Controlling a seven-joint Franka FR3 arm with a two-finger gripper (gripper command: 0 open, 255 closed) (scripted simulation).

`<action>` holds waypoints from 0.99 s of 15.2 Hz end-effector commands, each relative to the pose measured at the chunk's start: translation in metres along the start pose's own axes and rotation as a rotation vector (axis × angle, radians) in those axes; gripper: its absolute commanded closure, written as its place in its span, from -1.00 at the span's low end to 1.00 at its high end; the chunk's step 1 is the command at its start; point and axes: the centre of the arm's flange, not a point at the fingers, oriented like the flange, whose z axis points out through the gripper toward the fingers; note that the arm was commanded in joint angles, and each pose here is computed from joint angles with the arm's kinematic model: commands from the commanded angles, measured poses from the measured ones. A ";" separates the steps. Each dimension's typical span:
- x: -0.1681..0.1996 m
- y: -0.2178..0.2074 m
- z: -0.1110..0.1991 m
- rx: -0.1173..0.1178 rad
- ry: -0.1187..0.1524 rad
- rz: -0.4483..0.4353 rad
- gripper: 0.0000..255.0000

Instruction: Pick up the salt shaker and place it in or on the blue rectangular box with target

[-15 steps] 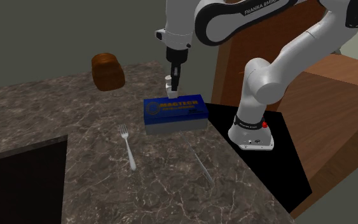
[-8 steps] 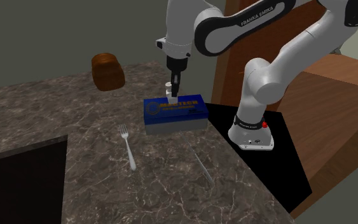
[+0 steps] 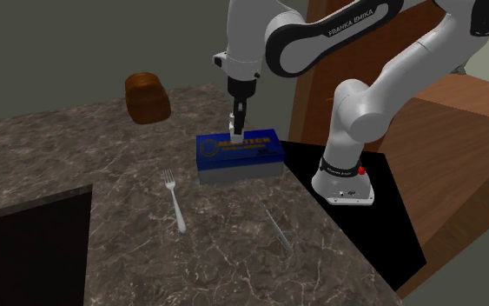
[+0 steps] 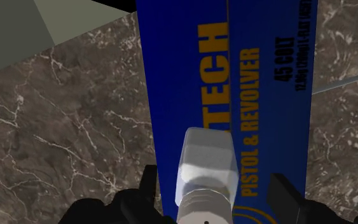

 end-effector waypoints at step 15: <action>0.000 0.000 -0.050 0.000 0.000 0.000 -1.00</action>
